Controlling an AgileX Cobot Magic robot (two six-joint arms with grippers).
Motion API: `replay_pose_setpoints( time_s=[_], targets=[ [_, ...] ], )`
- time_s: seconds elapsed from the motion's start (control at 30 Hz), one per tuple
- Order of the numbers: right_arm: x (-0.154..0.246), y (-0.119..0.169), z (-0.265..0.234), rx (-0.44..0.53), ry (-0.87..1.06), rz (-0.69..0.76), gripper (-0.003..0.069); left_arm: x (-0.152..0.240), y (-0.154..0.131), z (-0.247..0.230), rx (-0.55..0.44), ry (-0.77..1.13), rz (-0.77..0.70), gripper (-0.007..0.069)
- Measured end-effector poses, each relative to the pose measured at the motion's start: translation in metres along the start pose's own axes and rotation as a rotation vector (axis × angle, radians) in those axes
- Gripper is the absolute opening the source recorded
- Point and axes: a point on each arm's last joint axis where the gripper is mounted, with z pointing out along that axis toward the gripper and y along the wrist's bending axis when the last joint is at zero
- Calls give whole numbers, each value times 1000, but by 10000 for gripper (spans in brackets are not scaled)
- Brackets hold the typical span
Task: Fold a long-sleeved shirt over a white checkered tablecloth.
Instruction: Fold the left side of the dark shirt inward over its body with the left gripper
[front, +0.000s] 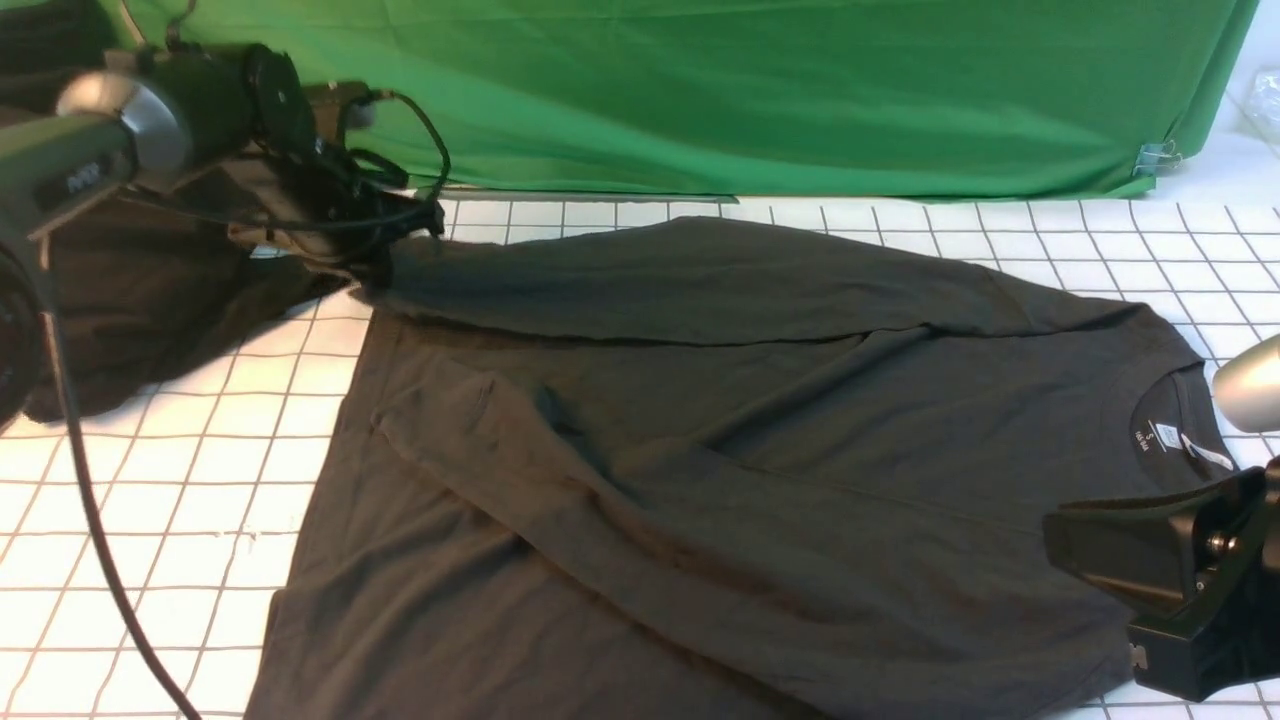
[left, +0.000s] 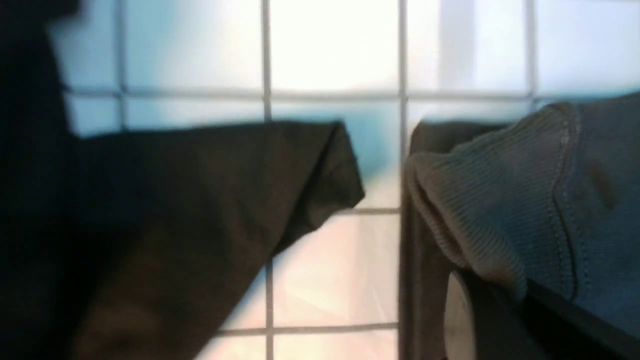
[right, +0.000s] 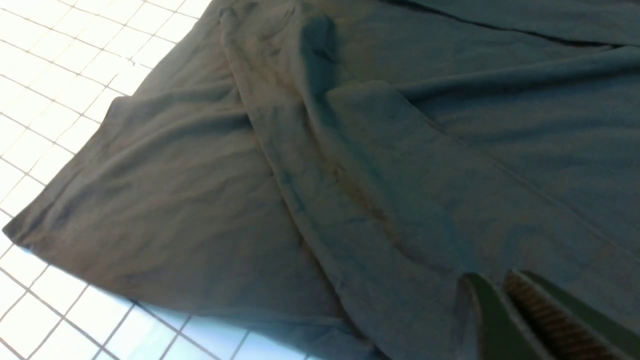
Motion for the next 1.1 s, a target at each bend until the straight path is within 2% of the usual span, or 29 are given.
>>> replay_pose_setpoints(
  time_s=[0.17,0.33,0.4,0.43,0.47,0.5,0.6,0.83,0.93,1.1],
  targets=[
    [-1,-2,0,19,-2,35,48,-5,-5,-41,34,19,-19,24],
    [-5,-16,0,133,21,43,24,1,-12,-71,97,128,-15,24],
    [-12,-30,0,236,55,41,0,11,-20,-93,127,177,7,24],
    [-12,-31,0,245,65,43,0,11,-20,-97,129,174,8,24],
    [-16,-40,0,296,88,51,-3,21,-26,-107,138,191,22,24],
    [-16,-40,1,299,91,54,-3,23,-27,-106,138,200,24,24],
    [-16,-53,6,357,172,73,-3,63,-40,-121,152,247,36,24],
    [-10,-56,10,361,247,54,-3,130,-32,-140,123,281,-32,24],
    [-10,-55,10,357,250,54,-3,149,-27,-153,108,286,-46,24],
    [-10,-55,10,355,251,51,-3,158,-26,-181,133,273,-62,24]
  ],
)
